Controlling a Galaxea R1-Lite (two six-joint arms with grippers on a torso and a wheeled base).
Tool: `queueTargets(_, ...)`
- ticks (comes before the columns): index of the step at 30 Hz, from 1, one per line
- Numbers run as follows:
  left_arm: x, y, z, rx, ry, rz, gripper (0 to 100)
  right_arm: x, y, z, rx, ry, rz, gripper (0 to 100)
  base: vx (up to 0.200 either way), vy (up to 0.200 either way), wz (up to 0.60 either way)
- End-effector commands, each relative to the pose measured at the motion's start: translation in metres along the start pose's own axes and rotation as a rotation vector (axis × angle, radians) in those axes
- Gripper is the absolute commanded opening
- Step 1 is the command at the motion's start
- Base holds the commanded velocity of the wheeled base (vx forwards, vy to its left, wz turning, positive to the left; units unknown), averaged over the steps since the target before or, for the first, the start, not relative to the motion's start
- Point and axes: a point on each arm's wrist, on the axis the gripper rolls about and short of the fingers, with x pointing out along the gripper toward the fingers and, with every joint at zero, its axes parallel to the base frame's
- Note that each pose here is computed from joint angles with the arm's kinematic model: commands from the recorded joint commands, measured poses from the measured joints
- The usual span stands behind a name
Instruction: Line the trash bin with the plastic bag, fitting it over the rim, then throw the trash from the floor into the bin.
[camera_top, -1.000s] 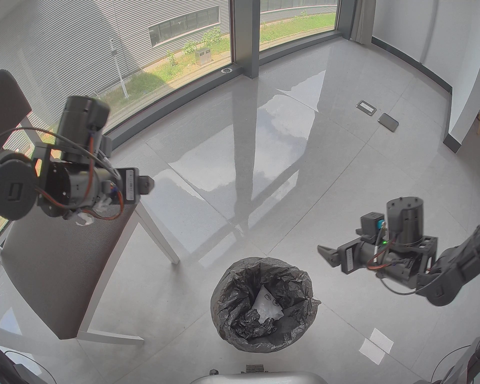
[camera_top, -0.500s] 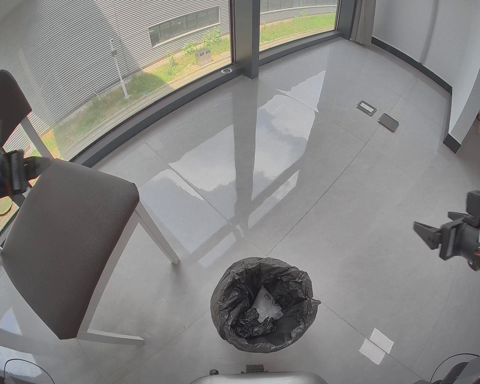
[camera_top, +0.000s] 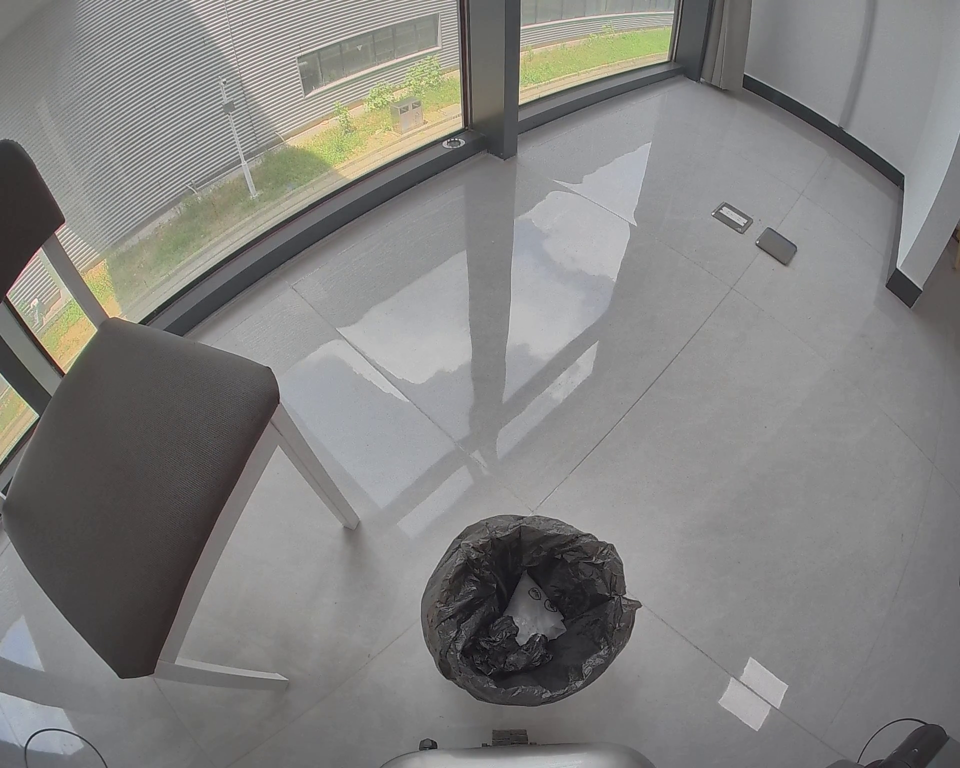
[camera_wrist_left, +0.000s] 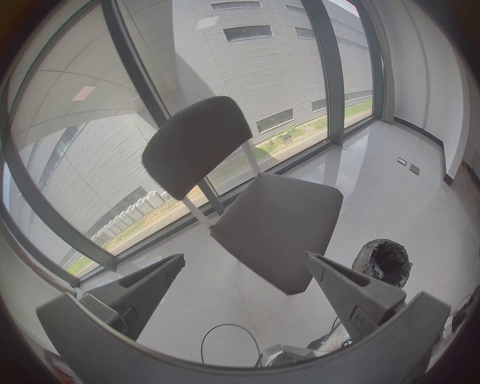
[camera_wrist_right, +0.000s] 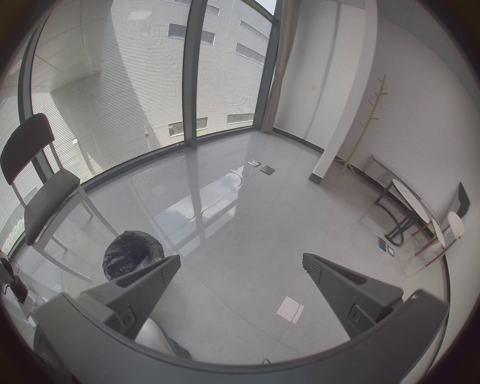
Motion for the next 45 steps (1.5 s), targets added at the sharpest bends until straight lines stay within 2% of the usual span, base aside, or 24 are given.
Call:
queueTargets(1,-0.023,0.008,-0.045,-0.041,-0.039,0.047,100,-0.038,-0.010,-0.032,0.057,-0.087,-0.051,100,0.000,0.000,0.00)
queueTargets(5,-0.025,0.008,-0.053,-0.043,-0.038,0.060,100,-0.043,-0.011,-0.045,0.066,-0.071,-0.055,100,0.000,0.000,0.00)
queueTargets(10,-0.028,0.008,-0.057,-0.048,-0.038,0.070,100,-0.050,-0.006,-0.067,0.084,-0.051,-0.124,100,0.000,0.000,0.00)
queueTargets(15,-0.032,0.008,-0.067,-0.073,-0.083,0.034,100,-0.040,-0.003,-0.081,0.115,-0.043,-0.079,100,0.000,0.000,0.00)
queueTargets(17,-0.033,0.008,-0.072,-0.087,-0.119,0.009,100,-0.030,-0.001,-0.081,0.122,-0.075,-0.077,100,0.000,0.000,0.00)
queueTargets(20,-0.033,0.007,-0.088,-0.084,-0.206,-0.013,100,0.007,0.008,-0.086,0.129,-0.235,-0.065,100,0.000,0.000,0.00)
queueTargets(21,-0.033,0.007,-0.088,-0.084,-0.206,-0.013,100,0.007,0.008,-0.086,0.129,-0.235,-0.065,100,0.000,0.000,0.00)
queueTargets(22,-0.033,0.008,-0.099,-0.076,-0.223,-0.018,100,0.022,0.012,-0.093,0.098,-0.311,-0.042,100,0.000,0.000,0.00)
queueTargets(24,-0.033,0.008,-0.100,-0.080,-0.226,-0.020,100,0.026,0.013,-0.095,0.087,-0.325,-0.035,100,0.000,0.000,0.00)
queueTargets(25,-0.033,0.008,-0.097,-0.082,-0.248,-0.021,100,0.033,0.016,-0.098,0.058,-0.399,0.003,100,0.000,0.000,0.00)
queueTargets(28,-0.033,0.008,-0.093,-0.084,-0.284,-0.021,100,0.034,0.017,-0.100,0.035,-0.383,0.020,100,0.000,0.000,0.00)
queueTargets(29,-0.032,0.008,-0.091,-0.060,-0.303,-0.021,100,0.034,0.017,-0.100,0.023,-0.382,0.022,100,0.000,0.000,0.00)
queueTargets(33,-0.028,0.006,-0.092,-0.031,-0.304,-0.030,100,0.034,0.017,-0.100,0.028,-0.384,0.028,100,0.000,0.000,0.00)
queueTargets(36,-0.023,0.004,-0.094,-0.022,-0.292,-0.052,100,0.034,0.018,-0.100,0.053,-0.384,0.093,100,0.000,0.000,0.00)
queueTargets(37,-0.021,0.002,-0.093,-0.021,-0.298,-0.070,100,0.034,0.020,-0.102,0.049,-0.365,0.180,100,0.000,0.000,0.00)
queueTargets(38,-0.021,0.002,-0.093,-0.021,-0.298,-0.070,100,0.034,0.020,-0.102,0.049,-0.365,0.180,100,0.000,0.000,0.00)
queueTargets(39,-0.015,0.000,-0.094,-0.020,-0.302,-0.087,100,0.036,0.021,-0.107,0.037,-0.321,0.199,100,0.000,0.000,0.00)
queueTargets(45,0.010,-0.008,-0.108,-0.006,-0.313,-0.112,100,0.036,0.021,-0.106,0.064,-0.324,0.198,100,0.000,0.000,0.00)
